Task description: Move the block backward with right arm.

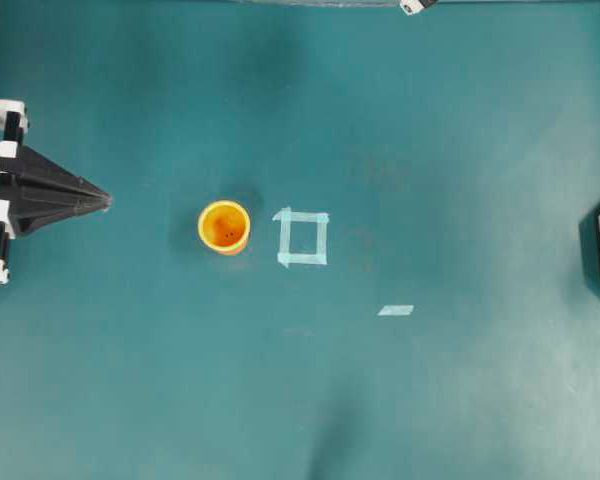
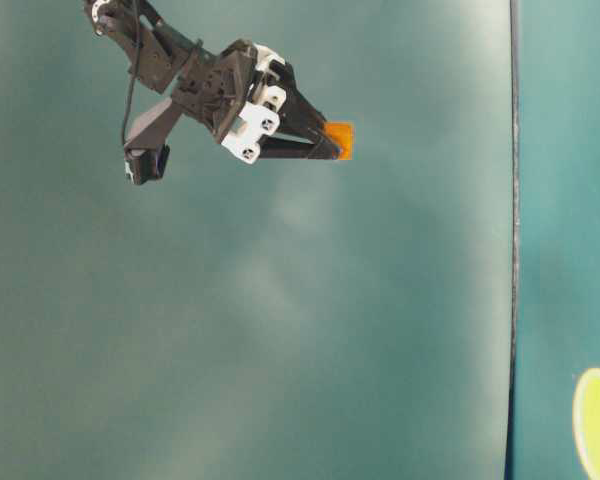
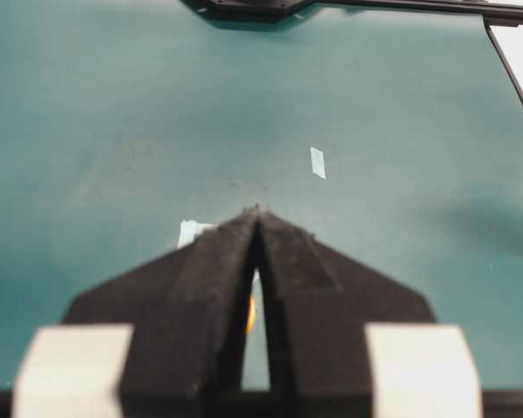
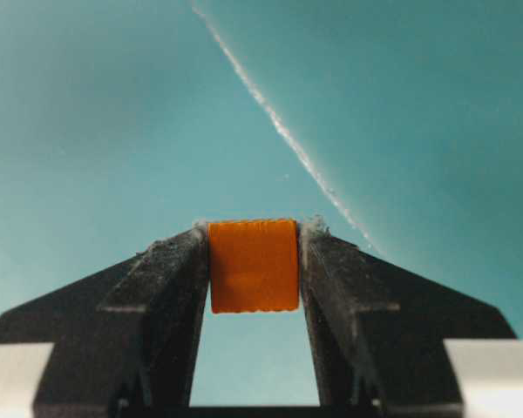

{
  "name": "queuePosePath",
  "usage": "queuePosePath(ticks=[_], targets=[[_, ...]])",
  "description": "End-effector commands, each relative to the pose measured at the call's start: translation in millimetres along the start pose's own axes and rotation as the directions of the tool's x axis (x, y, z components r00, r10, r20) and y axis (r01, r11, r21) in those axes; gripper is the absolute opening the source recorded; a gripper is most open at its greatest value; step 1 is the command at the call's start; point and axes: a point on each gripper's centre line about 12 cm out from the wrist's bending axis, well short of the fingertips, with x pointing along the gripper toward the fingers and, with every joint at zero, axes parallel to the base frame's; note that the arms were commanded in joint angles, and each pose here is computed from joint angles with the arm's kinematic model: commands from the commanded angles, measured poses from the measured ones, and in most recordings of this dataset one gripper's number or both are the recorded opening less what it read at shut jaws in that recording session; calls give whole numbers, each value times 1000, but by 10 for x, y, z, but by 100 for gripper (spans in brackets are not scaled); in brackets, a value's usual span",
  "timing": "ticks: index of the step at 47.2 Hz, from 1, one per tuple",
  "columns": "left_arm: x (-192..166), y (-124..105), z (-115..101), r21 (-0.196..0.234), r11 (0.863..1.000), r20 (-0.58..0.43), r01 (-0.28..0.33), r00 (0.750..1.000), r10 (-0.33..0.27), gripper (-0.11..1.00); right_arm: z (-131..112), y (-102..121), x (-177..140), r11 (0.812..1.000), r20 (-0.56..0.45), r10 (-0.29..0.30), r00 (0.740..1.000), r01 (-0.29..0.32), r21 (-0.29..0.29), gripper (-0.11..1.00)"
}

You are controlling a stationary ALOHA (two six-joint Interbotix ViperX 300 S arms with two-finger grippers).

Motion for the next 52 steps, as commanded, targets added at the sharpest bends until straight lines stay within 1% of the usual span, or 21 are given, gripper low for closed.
queuePosePath(ticks=[1, 14, 21, 28, 52], targets=[[16, -10, 120, 2, 1000, 31, 3, 1000, -3, 0, 93, -4, -90, 1000, 35, -1, 999, 1, 0, 40], [16, -10, 118, 2, 1000, 29, 3, 1000, -3, 0, 87, -1, -87, 1000, 34, 2, 999, -2, 11, 40], [16, -10, 120, 3, 1000, 31, 4, 1000, -4, 0, 79, -9, -78, 999, 31, -1, 1000, -1, 53, 40], [14, -8, 127, 3, 1000, 32, 2, 999, -2, 0, 66, -9, -56, 997, 25, -2, 1000, 0, 79, 40], [16, -7, 120, 3, 1000, 31, 2, 1000, -2, 0, 69, -10, -52, 997, 25, -3, 1000, 1, 79, 40]])
